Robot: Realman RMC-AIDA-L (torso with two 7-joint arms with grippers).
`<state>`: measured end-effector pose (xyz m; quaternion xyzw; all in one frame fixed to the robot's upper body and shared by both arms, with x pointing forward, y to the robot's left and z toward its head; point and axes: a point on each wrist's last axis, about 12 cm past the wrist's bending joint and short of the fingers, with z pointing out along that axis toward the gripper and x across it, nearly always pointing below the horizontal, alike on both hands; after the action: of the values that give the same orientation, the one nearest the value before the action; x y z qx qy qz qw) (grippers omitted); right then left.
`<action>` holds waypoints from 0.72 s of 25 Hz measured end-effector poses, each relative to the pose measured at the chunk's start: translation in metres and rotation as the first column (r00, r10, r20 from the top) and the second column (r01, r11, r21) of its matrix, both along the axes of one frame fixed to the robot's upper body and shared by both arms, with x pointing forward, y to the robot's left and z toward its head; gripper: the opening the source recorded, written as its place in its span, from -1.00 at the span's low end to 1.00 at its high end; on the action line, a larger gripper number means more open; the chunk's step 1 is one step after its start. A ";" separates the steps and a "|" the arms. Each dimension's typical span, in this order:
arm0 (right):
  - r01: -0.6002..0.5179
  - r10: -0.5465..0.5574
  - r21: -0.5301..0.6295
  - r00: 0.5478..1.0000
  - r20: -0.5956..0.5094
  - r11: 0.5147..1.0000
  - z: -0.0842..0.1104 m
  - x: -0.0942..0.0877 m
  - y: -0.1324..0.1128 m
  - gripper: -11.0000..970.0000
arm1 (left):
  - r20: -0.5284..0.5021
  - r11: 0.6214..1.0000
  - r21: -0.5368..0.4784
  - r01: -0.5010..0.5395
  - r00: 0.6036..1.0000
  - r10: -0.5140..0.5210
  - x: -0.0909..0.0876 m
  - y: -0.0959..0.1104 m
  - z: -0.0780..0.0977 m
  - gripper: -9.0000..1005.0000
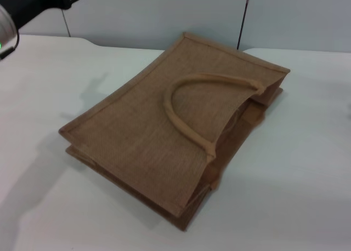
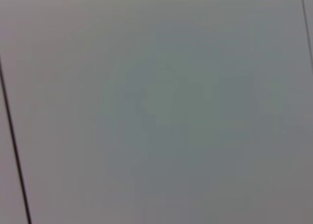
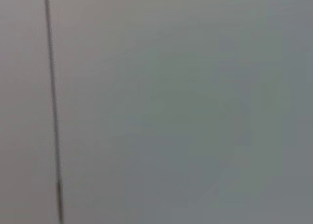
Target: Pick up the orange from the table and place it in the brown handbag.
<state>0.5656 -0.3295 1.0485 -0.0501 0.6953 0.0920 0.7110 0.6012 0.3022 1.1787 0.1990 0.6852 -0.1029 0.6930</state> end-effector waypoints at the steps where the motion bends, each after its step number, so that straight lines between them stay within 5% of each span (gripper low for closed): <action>1: 0.013 -0.013 -0.011 1.000 0.004 1.000 -0.002 -0.003 -0.001 0.80 | 0.000 1.000 0.000 0.000 1.000 0.000 0.000 0.000 0.000 0.69; 3: 0.043 -0.043 -0.023 0.999 0.010 0.999 -0.007 -0.010 -0.002 0.79 | 0.028 1.000 -0.004 -0.020 0.999 0.020 -0.004 0.001 -0.028 0.69; 18: 0.100 -0.100 -0.084 0.995 -0.005 0.992 -0.030 -0.043 0.009 0.79 | 0.131 0.995 -0.032 -0.094 0.987 0.097 -0.033 0.011 -0.092 0.68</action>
<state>0.5222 -0.3210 1.0182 -0.0444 0.7035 0.0274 0.7088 0.5682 0.3128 1.0865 0.1635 0.6450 -0.0650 0.7436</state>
